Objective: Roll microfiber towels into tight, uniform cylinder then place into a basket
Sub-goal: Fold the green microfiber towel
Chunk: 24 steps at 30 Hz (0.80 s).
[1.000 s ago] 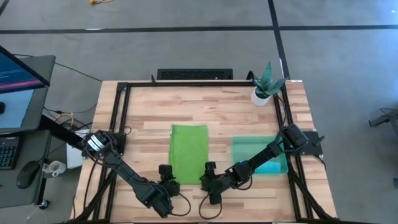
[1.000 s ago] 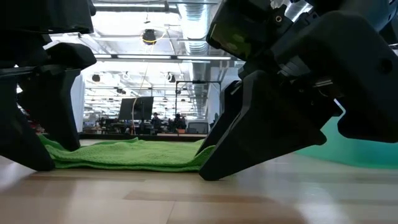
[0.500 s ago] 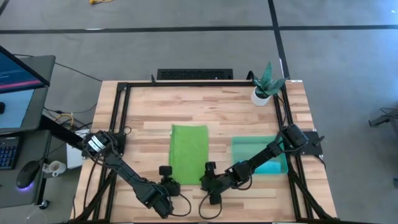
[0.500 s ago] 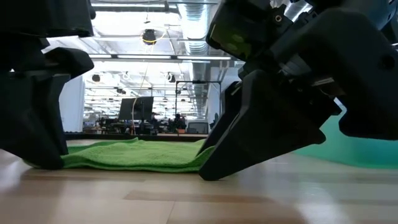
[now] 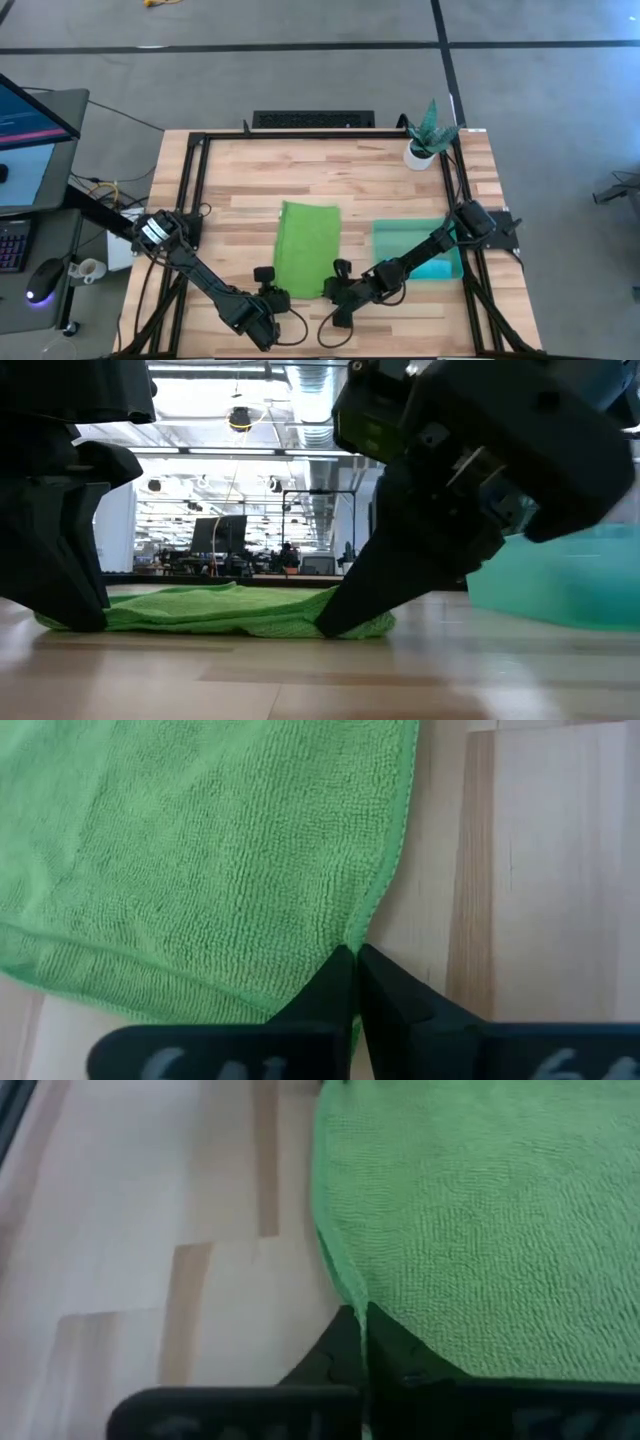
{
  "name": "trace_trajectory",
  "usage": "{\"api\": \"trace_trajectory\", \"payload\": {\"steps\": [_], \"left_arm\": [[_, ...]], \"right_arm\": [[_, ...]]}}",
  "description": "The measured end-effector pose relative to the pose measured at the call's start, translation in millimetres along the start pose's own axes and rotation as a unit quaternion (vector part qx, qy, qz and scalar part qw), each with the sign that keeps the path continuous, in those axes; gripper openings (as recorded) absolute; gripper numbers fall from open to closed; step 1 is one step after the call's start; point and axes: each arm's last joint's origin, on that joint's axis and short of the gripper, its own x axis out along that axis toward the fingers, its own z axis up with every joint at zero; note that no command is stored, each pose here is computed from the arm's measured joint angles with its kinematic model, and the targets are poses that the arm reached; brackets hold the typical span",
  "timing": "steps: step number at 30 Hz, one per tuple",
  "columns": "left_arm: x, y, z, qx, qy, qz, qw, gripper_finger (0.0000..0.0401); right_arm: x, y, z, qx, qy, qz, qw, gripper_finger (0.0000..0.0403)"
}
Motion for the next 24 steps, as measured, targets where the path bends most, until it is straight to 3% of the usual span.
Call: {"api": "trace_trajectory", "payload": {"steps": [14,24], "left_arm": [[-12,-9,1,0.025,-0.011,0.007,1.0,0.0],[-28,-15,15,0.046,-0.014,-0.005,0.999,0.0]], "right_arm": [[-4,14,8,-0.043,-0.004,0.026,0.999,0.0013],[-9,20,13,-0.059,0.034,0.016,0.998,0.0012]]}}
